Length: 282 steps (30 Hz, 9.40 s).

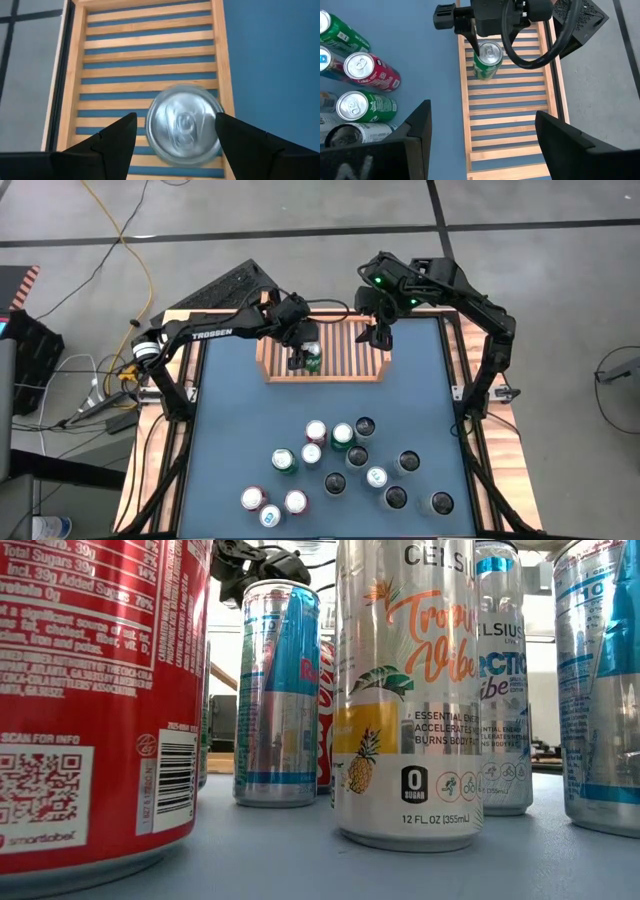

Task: Place canned beverage on shelf
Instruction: Adjust the green soda can on the shelf

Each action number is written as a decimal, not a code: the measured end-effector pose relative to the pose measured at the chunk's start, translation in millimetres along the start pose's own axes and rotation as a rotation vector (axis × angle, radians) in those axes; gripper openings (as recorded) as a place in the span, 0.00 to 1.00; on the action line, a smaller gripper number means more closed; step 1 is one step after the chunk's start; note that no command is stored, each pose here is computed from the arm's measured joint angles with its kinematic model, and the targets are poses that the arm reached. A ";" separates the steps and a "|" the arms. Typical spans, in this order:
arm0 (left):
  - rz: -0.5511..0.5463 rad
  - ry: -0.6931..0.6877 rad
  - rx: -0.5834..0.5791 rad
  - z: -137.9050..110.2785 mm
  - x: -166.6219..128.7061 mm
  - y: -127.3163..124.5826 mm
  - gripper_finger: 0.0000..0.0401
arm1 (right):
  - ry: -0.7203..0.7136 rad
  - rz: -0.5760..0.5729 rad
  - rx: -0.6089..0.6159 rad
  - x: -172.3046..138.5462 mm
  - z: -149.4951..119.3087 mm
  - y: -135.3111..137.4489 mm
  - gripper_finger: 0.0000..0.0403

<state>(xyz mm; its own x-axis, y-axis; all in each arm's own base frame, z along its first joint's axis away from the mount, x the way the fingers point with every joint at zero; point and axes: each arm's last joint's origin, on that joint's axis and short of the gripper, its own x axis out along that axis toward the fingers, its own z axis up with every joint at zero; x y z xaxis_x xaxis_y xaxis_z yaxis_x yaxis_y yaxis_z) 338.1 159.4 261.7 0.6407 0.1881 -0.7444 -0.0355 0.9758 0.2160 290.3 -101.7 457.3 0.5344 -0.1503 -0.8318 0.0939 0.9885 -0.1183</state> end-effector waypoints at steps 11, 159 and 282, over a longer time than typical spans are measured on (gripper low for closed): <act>-0.069 -0.092 0.068 26.3 -18.7 -0.2 0.65 | 0.001 0.001 0.000 0.0 -0.1 0.1 0.65; 0.191 -0.059 -0.204 17.5 -171.1 19.0 0.55 | -0.183 0.106 0.069 -80.5 -127.9 43.7 0.65; 0.280 0.209 -0.808 -46.4 -47.3 133.1 0.71 | -0.172 0.107 0.094 -58.9 -149.5 48.6 0.65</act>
<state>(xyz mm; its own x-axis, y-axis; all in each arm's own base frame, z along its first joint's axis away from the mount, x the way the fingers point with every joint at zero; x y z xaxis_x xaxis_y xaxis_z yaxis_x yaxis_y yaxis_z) 267.5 285.5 296.3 0.3770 0.3716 -0.8484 -0.7527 0.6567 -0.0468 137.8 -42.5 419.4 0.6804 -0.0525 -0.7310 0.1022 0.9945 0.0236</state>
